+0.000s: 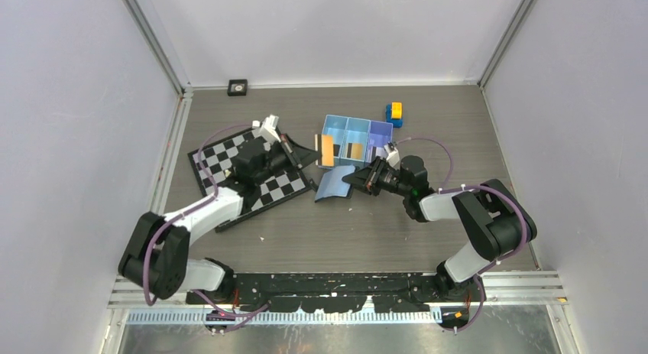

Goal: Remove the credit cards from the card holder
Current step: Place the credit card in the storage box.

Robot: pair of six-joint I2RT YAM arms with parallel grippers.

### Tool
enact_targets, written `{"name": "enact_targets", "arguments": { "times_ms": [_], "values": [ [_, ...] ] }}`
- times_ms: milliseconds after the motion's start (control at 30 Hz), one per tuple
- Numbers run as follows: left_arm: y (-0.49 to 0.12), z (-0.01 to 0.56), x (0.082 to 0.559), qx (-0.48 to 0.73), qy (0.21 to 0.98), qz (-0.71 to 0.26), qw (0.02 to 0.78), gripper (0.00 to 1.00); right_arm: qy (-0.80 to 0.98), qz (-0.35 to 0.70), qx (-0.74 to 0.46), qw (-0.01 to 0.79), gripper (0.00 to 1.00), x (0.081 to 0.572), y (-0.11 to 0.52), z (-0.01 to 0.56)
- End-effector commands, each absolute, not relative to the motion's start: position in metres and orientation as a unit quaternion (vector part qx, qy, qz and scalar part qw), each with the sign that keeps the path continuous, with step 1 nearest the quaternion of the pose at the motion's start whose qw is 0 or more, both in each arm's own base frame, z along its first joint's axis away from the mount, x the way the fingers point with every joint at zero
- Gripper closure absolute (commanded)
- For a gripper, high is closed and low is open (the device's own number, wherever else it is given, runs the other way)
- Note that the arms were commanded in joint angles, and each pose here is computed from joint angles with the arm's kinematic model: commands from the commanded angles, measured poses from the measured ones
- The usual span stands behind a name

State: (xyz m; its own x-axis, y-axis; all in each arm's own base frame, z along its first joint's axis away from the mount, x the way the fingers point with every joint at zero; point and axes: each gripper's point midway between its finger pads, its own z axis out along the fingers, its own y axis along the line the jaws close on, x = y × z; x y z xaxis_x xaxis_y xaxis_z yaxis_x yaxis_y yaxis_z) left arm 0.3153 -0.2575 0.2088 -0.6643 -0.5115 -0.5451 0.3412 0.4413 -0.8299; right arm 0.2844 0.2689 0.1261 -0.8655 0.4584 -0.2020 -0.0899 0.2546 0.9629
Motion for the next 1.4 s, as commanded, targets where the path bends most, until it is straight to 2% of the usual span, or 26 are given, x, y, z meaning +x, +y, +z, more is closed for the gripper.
{"name": "enact_targets", "arguments": {
  "times_ms": [0, 433, 733, 767, 833, 900, 1067, 1233, 1367],
  "values": [
    [-0.272, 0.218, 0.351, -0.04, 0.753, -0.493, 0.435, 1.0, 0.764, 0.579, 0.13, 0.253, 1.0, 0.293, 0.264, 0.119],
    [-0.347, 0.163, 0.413, 0.003, 0.804, -0.492, 0.334, 1.0, 0.766, 0.562, 0.139, 0.278, 1.0, 0.29, 0.256, 0.122],
    [-0.37, 0.13, 0.415, 0.02, 0.836, -0.46, 0.298, 1.0, 0.767, 0.564, 0.139, 0.273, 0.99, 0.291, 0.259, 0.118],
    [-0.37, 0.129, 0.417, 0.019, 0.837, -0.458, 0.299, 0.97, 0.766, 0.565, 0.14, 0.273, 1.0, 0.291, 0.259, 0.118],
    [-0.369, 0.131, 0.418, 0.023, 0.838, -0.453, 0.304, 0.84, 0.765, 0.565, 0.139, 0.275, 0.99, 0.291, 0.259, 0.119],
    [-0.368, 0.138, 0.415, 0.031, 0.836, -0.454, 0.306, 0.75, 0.767, 0.562, 0.139, 0.277, 1.0, 0.291, 0.258, 0.119],
    [-0.349, 0.187, 0.404, 0.052, 0.822, -0.464, 0.325, 0.66, 0.772, 0.554, 0.133, 0.282, 1.0, 0.291, 0.257, 0.12],
    [-0.311, 0.232, 0.37, 0.056, 0.811, -0.459, 0.359, 0.55, 0.761, 0.574, 0.096, 0.287, 1.0, 0.285, 0.262, 0.144],
    [-0.288, 0.246, 0.33, 0.057, 0.797, -0.459, 0.388, 0.39, 0.715, 0.628, 0.038, 0.304, 1.0, 0.27, 0.269, 0.192]
  ]
}}
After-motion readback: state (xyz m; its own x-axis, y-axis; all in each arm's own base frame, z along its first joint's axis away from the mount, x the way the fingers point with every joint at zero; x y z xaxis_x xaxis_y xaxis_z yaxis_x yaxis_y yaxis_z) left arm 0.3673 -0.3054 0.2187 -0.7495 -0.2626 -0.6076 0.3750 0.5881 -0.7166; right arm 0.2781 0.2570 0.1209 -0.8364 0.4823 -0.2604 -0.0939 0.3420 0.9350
